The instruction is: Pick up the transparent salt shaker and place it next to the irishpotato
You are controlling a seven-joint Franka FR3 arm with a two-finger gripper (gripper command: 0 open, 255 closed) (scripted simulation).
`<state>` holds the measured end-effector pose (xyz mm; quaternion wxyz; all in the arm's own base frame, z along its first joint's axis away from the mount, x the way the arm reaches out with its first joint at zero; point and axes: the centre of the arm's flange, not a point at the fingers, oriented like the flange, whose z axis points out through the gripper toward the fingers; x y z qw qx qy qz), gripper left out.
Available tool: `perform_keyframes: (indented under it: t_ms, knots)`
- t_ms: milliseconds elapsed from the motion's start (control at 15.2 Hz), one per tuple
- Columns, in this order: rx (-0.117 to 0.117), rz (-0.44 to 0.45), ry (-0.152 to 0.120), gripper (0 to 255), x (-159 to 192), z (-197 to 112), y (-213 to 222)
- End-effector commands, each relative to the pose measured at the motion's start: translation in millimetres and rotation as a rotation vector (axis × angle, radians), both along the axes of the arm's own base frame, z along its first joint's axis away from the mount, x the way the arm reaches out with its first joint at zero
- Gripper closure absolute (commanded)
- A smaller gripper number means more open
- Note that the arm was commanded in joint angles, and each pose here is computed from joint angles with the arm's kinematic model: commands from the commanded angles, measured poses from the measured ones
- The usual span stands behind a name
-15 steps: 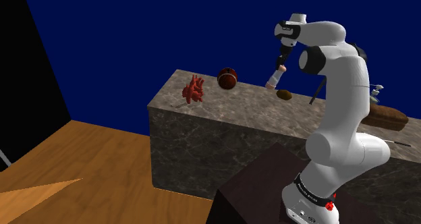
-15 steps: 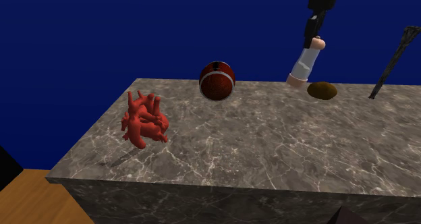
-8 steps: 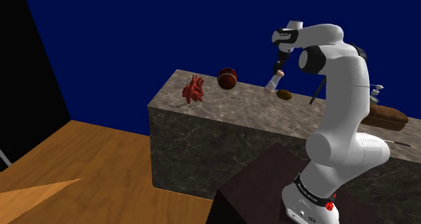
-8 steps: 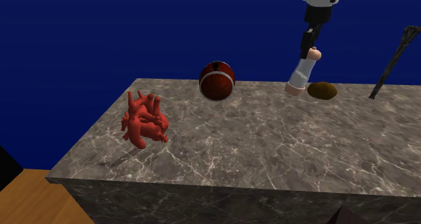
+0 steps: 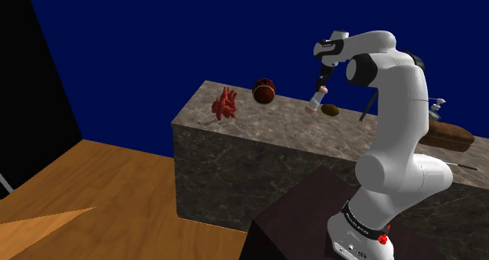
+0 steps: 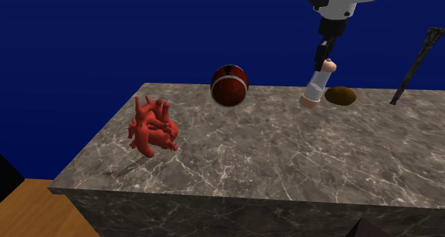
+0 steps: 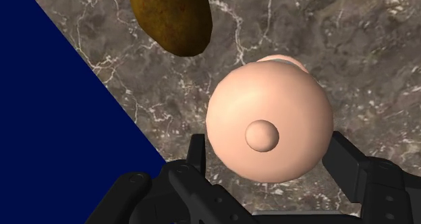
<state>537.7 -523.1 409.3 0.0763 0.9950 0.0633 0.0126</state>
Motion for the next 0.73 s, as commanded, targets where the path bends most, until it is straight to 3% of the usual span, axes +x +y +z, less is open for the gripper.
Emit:
perform_keyframes:
  t_ms: [0,264,330,660]
  knots:
    - [0.000,0.000,-0.001,255,-0.1,-0.5,0.2]
    - [0.000,0.000,-0.001,255,-0.1,-0.5,0.2]
    - [0.000,0.000,-0.001,0,-0.1,-0.5,0.3]
    - [0.000,0.000,-0.001,0,0.0,-0.5,0.3]
